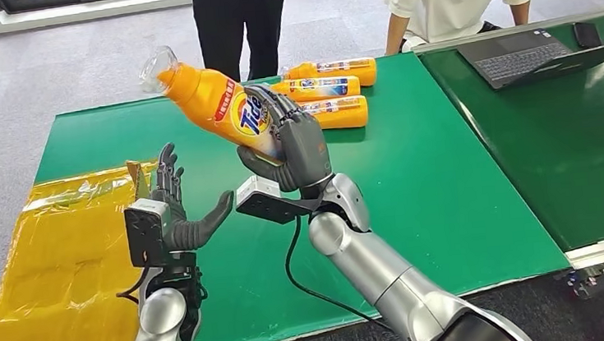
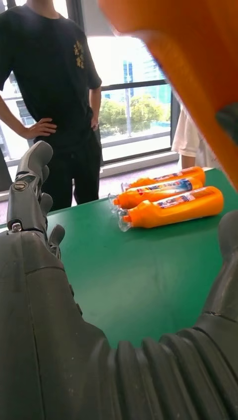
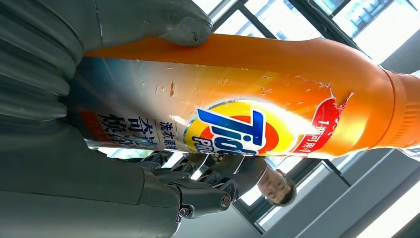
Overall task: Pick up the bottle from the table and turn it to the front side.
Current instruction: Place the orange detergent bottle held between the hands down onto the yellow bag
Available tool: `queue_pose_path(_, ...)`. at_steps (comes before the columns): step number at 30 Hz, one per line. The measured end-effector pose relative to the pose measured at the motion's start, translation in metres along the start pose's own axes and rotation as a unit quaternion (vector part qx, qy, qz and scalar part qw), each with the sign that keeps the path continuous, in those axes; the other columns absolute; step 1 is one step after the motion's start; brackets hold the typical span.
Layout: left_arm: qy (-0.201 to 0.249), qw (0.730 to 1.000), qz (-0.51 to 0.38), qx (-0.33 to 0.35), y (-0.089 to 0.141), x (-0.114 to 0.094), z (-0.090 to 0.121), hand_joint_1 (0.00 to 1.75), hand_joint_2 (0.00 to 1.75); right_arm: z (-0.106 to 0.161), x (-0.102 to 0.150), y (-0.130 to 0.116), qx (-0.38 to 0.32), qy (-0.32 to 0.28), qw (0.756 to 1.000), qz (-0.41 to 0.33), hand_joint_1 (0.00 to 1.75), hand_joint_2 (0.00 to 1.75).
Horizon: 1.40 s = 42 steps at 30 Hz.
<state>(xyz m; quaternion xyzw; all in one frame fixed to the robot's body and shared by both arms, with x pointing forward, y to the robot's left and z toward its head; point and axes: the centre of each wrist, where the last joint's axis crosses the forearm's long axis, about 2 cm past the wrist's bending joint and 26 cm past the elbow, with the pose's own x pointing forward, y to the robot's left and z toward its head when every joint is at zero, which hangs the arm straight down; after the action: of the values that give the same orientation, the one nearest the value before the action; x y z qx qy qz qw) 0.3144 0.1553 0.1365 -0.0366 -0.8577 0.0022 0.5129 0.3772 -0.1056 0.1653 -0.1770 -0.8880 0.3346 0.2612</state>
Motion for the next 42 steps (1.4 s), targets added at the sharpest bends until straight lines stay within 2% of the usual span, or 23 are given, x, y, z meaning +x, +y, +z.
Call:
queue_pose_path(14, -0.003, 0.999, 0.032, -0.013, -0.007, 0.004, -0.003, 0.0, 1.75, 0.013, -0.002, 0.009, 0.006, 0.015, 1.0, -0.015, 1.75, 1.75)
queue_pose_path(27, -0.048, 0.99, 0.123, -0.044, -0.016, 0.035, -0.015, 0.0, 1.75, 0.053, 0.001, 0.03, 0.024, 0.067, 0.996, -0.048, 1.75, 1.75)
queue_pose_path(42, -0.049, 0.989, 0.132, -0.049, -0.019, 0.036, -0.017, 0.0, 1.75, 0.053, 0.015, 0.043, 0.03, 0.066, 0.996, -0.051, 1.75, 1.75)
